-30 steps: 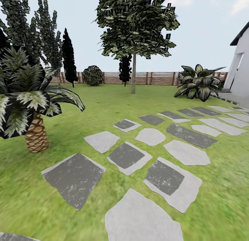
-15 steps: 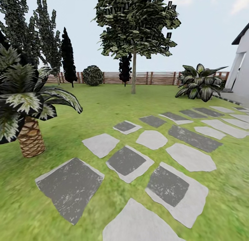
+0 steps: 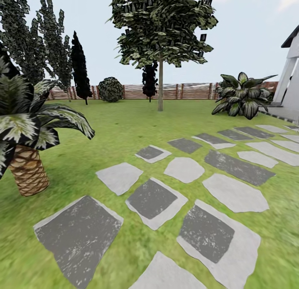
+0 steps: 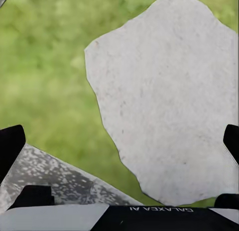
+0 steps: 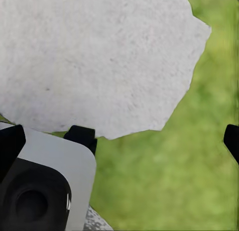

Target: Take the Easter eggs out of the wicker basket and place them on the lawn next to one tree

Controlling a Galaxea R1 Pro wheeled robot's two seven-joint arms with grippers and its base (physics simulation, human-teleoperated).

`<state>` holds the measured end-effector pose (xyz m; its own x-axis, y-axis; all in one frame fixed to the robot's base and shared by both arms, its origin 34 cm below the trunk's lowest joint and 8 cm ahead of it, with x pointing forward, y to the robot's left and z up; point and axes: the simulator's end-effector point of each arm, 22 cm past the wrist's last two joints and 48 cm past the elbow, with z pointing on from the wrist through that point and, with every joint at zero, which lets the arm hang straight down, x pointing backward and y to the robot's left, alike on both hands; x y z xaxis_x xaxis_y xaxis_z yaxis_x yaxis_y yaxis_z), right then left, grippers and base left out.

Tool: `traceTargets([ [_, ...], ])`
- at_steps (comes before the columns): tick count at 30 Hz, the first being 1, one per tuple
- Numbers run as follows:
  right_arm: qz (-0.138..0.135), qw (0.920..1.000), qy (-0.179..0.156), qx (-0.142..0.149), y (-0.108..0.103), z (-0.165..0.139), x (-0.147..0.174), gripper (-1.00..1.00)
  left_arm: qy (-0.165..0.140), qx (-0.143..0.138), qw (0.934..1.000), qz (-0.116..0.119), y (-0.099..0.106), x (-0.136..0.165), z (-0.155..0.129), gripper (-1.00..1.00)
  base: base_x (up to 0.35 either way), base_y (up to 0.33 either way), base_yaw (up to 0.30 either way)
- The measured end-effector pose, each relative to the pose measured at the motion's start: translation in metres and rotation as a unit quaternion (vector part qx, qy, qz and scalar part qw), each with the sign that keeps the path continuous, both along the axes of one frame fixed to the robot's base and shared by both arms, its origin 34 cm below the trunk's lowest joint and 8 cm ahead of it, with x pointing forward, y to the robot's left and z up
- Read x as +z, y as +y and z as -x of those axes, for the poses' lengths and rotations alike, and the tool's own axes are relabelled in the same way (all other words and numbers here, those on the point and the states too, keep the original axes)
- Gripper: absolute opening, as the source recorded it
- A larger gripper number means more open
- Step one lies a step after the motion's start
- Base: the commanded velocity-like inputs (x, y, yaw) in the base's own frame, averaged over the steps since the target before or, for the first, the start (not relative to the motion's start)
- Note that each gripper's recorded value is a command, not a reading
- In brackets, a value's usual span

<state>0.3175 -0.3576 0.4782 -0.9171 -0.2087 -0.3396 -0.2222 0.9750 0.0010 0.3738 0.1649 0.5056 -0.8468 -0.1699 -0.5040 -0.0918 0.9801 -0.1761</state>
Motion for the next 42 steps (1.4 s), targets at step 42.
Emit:
traceTargets([
  [42,0.001,1.0,-0.001,0.0,-0.0002,0.0001,0.0004,1.0,-0.002,0.0,1.0,0.0,0.0001,0.0007,-0.0003,1.0,0.335,0.0,0.0],
])
